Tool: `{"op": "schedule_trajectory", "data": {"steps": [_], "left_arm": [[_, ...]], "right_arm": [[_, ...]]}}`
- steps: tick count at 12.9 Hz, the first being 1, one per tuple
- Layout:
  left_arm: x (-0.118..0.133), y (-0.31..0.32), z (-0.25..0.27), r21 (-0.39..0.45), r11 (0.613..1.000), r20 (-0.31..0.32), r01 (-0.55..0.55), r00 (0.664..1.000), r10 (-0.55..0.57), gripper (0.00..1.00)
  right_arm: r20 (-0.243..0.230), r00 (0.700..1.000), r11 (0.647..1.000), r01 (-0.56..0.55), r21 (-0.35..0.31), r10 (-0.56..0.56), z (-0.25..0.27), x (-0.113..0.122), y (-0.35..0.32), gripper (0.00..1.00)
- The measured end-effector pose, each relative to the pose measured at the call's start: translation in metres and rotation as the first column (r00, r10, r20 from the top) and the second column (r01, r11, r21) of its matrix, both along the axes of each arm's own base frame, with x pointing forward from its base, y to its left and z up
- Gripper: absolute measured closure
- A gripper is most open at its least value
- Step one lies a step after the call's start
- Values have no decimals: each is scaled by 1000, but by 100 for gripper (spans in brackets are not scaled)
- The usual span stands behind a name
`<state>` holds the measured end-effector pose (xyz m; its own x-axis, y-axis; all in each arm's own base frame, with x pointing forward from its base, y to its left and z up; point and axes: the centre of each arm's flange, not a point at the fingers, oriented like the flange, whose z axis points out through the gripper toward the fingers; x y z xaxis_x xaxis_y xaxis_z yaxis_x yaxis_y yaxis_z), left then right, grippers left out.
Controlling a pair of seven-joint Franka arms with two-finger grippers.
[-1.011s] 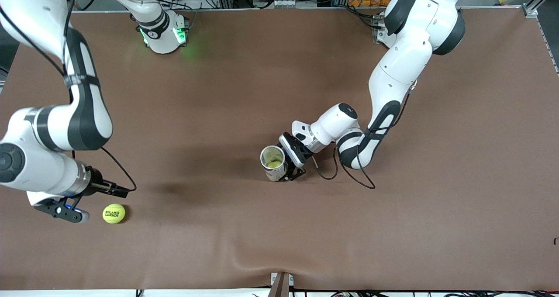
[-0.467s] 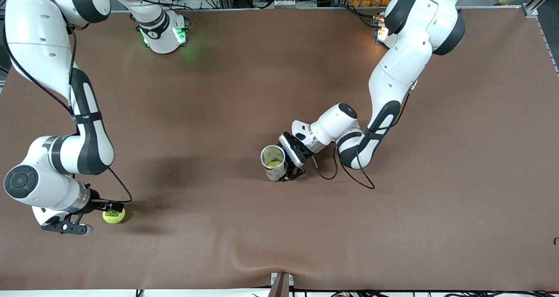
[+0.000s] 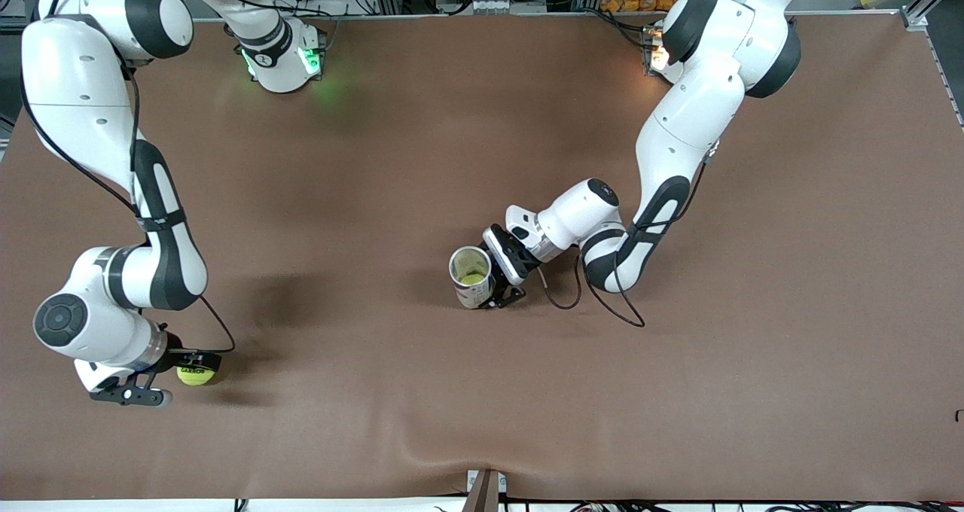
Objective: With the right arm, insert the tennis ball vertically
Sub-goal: 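Reach the right gripper to the second tennis ball and grasp it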
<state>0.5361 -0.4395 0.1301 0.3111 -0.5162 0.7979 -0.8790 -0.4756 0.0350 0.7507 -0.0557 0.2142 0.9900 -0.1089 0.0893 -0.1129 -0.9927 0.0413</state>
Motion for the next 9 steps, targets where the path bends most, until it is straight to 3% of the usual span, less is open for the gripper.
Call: {"op": "schedule_trajectory", "data": {"steps": [9], "left_arm": [[0,0,0,0,1000,0,1,1000,-1,22]], "right_arm": [[30,999,1000,11,4,-11,-24,1,-3,4]]}}
